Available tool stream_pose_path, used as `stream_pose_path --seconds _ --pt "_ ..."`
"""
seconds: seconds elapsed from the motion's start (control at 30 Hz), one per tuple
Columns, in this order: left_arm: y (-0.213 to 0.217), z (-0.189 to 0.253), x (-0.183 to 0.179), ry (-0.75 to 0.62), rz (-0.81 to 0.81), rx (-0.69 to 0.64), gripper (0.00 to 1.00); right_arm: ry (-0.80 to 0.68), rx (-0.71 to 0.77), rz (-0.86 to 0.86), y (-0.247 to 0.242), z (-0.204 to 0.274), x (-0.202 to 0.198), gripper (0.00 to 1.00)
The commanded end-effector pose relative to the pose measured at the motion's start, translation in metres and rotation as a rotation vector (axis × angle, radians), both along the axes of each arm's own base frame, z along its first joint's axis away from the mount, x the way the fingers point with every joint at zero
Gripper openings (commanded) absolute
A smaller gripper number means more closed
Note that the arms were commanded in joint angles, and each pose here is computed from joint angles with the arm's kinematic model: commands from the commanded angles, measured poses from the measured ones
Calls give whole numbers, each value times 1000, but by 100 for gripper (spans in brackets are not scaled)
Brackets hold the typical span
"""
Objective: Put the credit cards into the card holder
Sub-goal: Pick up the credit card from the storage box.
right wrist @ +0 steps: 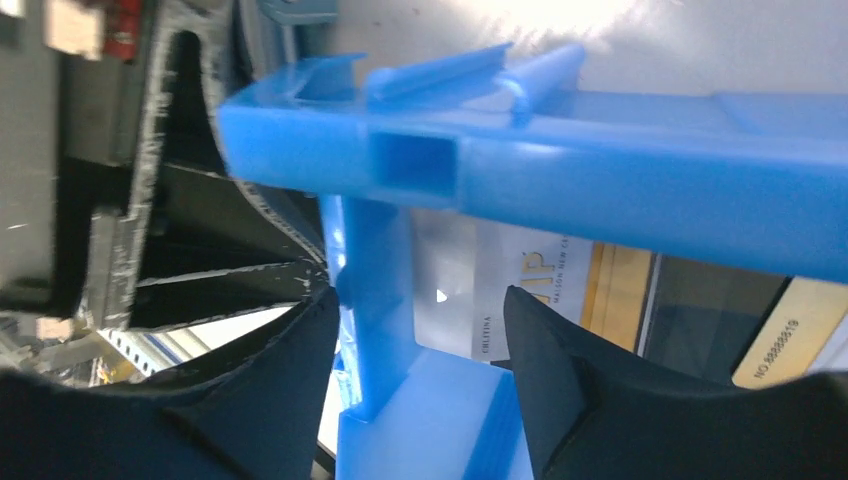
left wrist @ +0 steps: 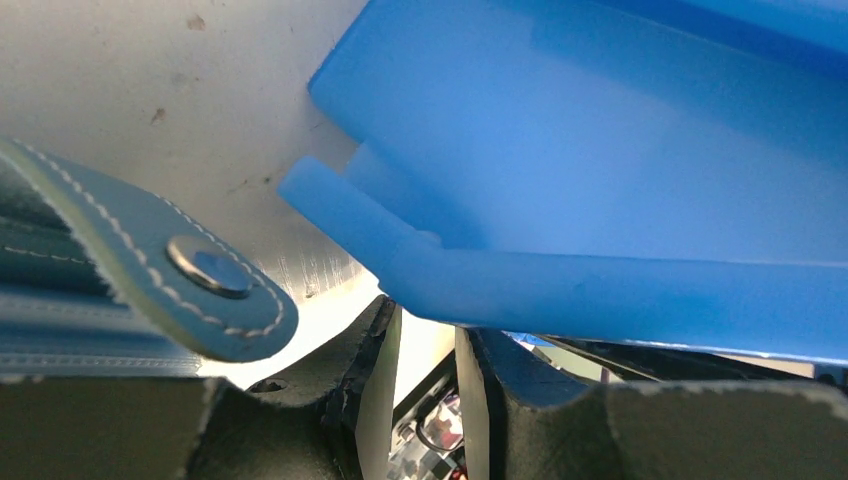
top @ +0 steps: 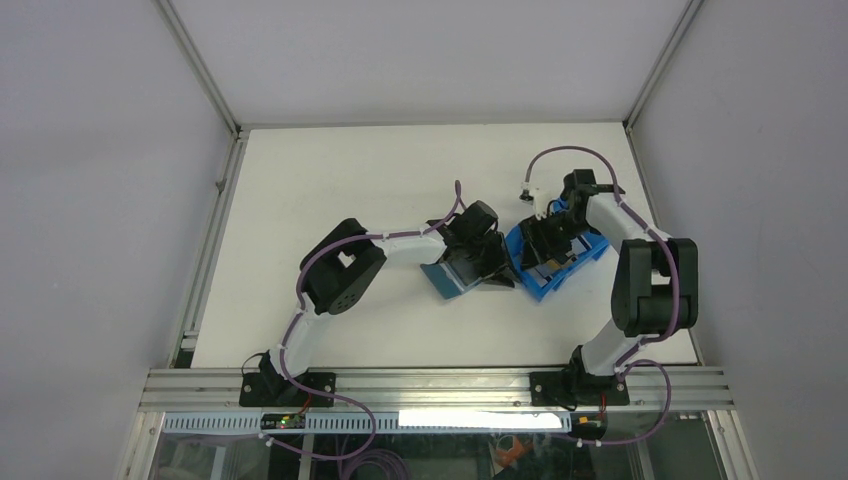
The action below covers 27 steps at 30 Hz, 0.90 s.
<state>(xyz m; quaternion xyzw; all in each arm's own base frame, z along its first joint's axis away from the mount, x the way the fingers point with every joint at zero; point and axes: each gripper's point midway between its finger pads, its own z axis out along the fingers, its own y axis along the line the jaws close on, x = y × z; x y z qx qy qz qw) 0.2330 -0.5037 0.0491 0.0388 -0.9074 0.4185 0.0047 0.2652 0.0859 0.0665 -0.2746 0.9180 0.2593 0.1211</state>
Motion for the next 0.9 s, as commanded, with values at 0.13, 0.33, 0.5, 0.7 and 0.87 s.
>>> stream_pose_path --seconds 0.13,0.33,0.5,0.7,0.87 --pt "-18 27 7 -46 4 -84 28 -169 -142 -98 -21 16 34 71" --pt "-19 28 8 -45 2 -87 28 -221 -220 -134 -36 9 57 76" --pt "-19 28 8 -47 2 -88 28 -245 -254 -171 -48 8 71 74" --pt "-21 29 7 -44 -3 -94 28 -255 -341 -223 -65 -7 84 74" --pt "-20 28 8 -42 -5 -94 28 -180 -334 -200 -60 -21 80 77"
